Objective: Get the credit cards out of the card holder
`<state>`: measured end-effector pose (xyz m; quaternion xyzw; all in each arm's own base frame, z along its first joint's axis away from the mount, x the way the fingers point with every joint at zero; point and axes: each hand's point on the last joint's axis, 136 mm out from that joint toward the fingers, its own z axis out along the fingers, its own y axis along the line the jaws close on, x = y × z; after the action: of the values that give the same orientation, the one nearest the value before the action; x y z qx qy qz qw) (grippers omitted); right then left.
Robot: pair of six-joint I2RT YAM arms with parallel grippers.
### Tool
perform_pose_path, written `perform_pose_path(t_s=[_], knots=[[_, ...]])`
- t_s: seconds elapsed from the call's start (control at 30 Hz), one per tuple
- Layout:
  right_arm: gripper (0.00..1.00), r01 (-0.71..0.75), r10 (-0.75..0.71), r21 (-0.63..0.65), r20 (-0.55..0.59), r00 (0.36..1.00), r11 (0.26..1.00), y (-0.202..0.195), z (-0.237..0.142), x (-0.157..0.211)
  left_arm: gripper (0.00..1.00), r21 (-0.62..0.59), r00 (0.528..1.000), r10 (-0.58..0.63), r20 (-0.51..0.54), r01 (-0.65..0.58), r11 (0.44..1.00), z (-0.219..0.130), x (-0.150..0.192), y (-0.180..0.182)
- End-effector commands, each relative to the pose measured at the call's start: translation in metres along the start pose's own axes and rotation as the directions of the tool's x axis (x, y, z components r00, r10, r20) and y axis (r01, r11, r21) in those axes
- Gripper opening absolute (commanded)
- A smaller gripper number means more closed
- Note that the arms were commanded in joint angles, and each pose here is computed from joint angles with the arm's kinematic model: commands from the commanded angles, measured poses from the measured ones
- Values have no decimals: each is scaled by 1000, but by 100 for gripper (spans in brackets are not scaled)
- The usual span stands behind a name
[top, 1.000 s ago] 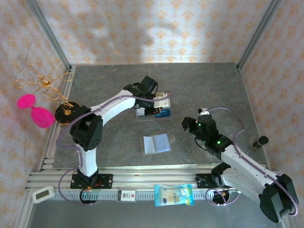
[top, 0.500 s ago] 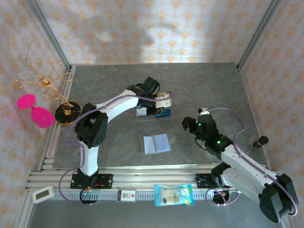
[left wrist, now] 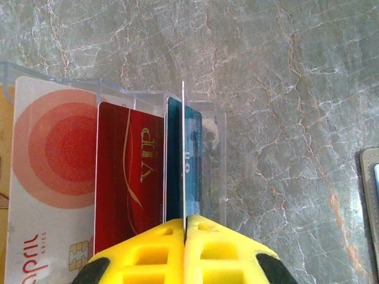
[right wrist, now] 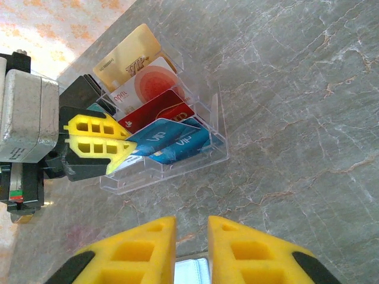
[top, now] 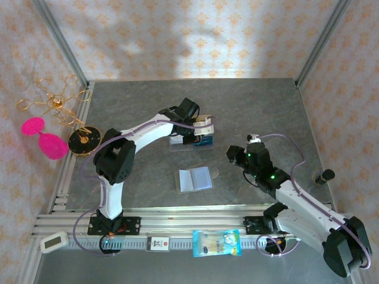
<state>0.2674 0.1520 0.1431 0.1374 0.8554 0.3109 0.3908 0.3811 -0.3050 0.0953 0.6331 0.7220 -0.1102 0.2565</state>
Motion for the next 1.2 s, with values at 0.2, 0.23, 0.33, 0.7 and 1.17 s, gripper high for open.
perform_pose_path(t_s=[0.2,0.23,0.33,0.7,1.17], knots=[[21,2,-1,-29,33,999,1000,9,-4,-11,0,16,999,-27,-40,27,1000,13,7,-4],[21,2,-1,-30,32,999,1000,9,-4,-11,0,16,998,-28,-47,29,999,15,8,-5],[21,2,-1,-33,35,999,999,10,-5,-11,0,11,997,-38,-60,39,999,17,10,-4],[39,-1,2,-61,26,1000,998,16,-7,-11,19,-133,989,-142,-27,138,982,1,-4,23],[85,12,-12,8,87,996,1000,14,-6,-30,98,-214,762,-234,604,438,873,-171,-78,13]])
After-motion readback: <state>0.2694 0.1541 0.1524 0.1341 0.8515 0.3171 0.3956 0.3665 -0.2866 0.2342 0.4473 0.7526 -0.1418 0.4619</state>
